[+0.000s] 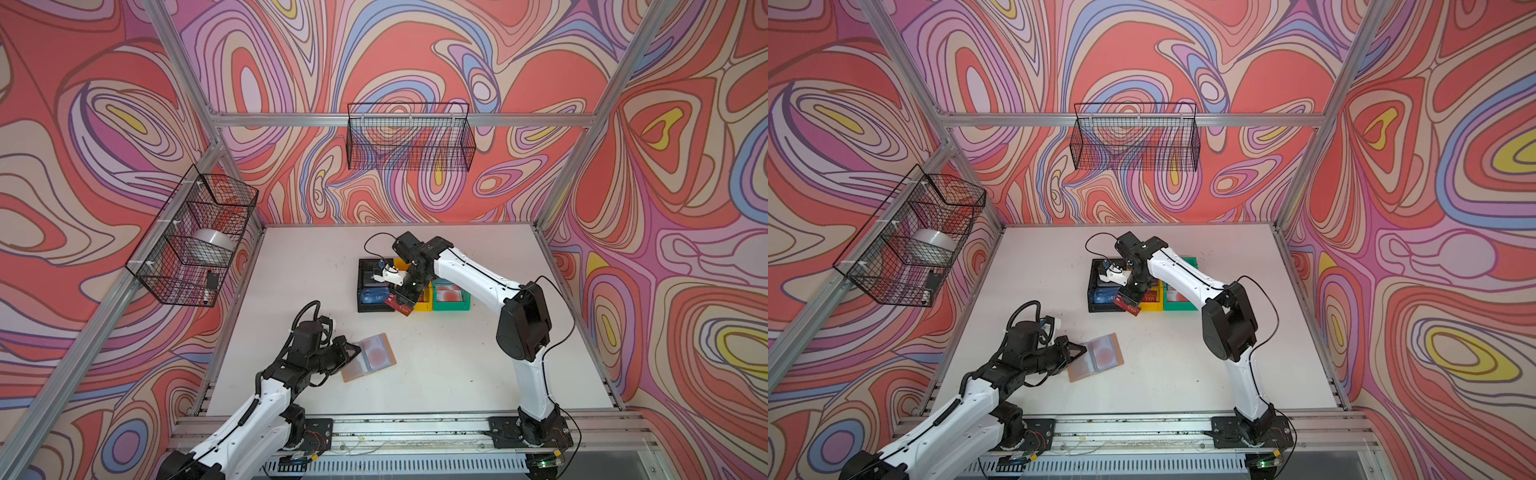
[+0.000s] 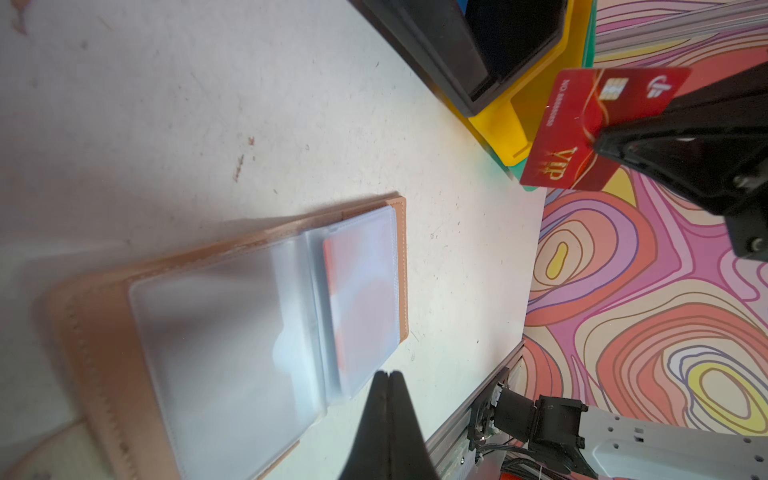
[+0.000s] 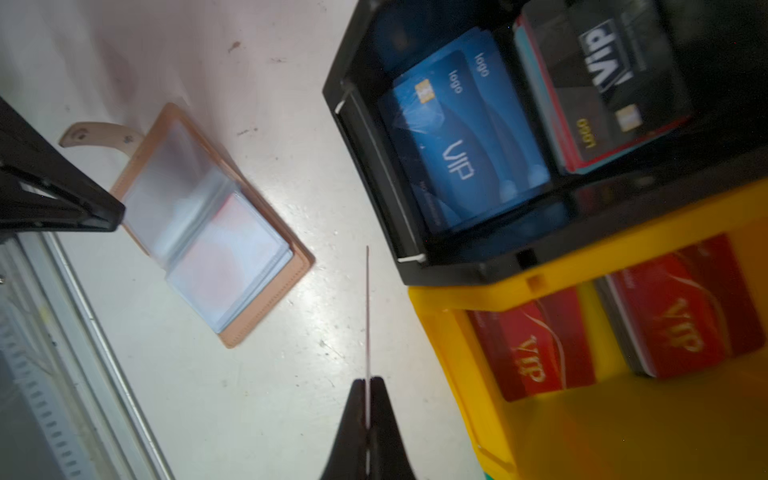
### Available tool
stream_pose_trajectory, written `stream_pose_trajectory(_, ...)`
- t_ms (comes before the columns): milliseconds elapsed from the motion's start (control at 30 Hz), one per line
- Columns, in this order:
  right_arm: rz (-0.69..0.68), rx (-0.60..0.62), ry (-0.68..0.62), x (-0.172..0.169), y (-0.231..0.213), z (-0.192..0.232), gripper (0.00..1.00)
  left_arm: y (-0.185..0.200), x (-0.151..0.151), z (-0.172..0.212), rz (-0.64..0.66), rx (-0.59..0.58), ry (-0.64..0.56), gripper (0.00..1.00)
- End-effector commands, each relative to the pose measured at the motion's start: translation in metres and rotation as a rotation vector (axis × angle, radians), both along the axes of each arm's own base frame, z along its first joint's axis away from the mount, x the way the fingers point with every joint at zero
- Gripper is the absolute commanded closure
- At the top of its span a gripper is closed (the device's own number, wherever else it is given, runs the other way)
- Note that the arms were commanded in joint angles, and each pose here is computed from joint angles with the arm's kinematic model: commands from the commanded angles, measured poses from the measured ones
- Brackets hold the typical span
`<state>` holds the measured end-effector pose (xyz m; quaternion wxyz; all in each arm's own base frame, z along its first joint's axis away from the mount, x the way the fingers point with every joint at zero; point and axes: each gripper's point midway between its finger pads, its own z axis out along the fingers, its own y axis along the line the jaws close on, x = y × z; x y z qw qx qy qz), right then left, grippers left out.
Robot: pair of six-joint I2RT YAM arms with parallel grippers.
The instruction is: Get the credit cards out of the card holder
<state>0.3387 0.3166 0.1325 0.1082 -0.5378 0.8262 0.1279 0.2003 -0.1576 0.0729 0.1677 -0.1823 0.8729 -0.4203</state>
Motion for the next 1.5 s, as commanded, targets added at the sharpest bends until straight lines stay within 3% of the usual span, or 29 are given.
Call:
stream_pose_trajectory(0, 0.112, -0.168, -0.131, 0.018, -0.031, 0.009, 1.00, 0.002, 0.001, 0.001, 0.002, 0.015, -0.009, 0.96)
stream_pose_trajectory(333, 0.203, -0.274, -0.210, 0.038, -0.049, 0.011, 1.00, 0.001, 0.002, -0.003, 0.000, 0.016, -0.001, 0.96)
stream_pose_trajectory(833, 0.249, -0.301, -0.138, 0.048, -0.041, -0.030, 1.00, 0.004, 0.000, -0.005, 0.013, 0.022, 0.001, 0.96)
stream_pose_trajectory(1467, 0.261, -0.300, -0.021, 0.031, -0.042, -0.064, 1.00, 0.006, -0.002, -0.008, 0.018, 0.032, 0.004, 0.96)
